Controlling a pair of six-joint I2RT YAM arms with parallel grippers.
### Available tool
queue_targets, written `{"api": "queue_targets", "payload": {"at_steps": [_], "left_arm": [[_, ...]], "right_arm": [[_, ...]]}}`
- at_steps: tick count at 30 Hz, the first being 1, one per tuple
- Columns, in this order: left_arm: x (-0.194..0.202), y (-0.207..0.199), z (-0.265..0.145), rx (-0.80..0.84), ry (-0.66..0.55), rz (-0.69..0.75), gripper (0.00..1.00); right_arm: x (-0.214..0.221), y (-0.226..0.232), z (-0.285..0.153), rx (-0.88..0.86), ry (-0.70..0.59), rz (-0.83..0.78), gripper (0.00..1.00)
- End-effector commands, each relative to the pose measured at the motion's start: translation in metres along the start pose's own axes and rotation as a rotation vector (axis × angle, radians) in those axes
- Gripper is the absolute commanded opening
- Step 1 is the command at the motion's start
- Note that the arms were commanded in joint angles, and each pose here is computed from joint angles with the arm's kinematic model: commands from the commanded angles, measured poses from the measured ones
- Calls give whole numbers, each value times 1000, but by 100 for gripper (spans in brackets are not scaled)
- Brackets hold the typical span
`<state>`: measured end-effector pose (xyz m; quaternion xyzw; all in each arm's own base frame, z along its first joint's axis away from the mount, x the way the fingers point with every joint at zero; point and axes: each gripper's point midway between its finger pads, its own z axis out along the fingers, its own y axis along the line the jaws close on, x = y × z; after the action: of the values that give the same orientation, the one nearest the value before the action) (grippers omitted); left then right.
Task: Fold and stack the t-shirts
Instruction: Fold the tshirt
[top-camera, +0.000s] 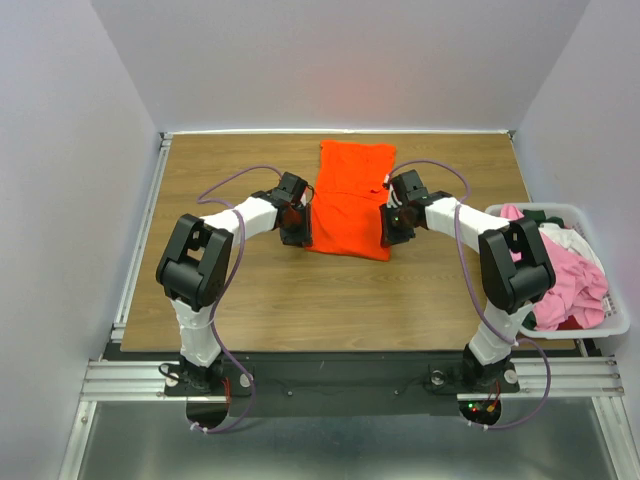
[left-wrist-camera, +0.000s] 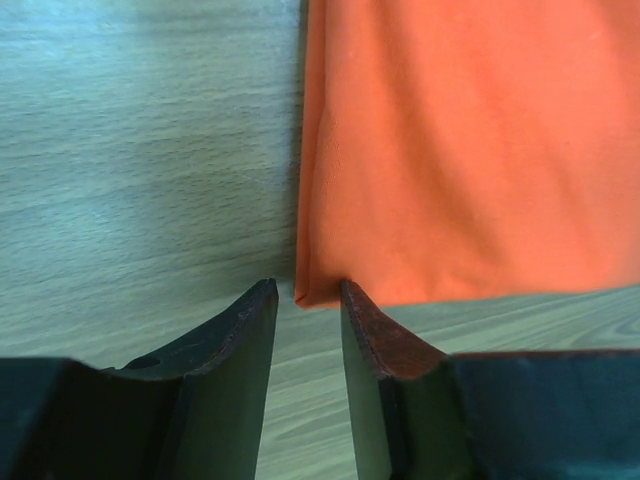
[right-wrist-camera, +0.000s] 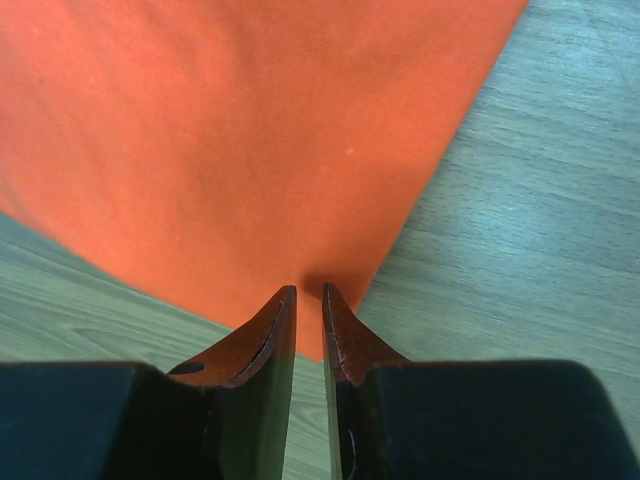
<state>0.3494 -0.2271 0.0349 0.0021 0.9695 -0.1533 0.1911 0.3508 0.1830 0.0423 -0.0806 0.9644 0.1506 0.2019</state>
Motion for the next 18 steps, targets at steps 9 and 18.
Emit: {"api": "queue_targets", "payload": {"at_steps": [9, 18], "left_arm": [[66, 35, 0, -119, 153, -6, 20], [130, 20, -24, -73, 226, -23, 19]], "right_arm": [[59, -9, -7, 21, 138, -4, 23], [81, 3, -33, -8, 147, 33, 23]]}}
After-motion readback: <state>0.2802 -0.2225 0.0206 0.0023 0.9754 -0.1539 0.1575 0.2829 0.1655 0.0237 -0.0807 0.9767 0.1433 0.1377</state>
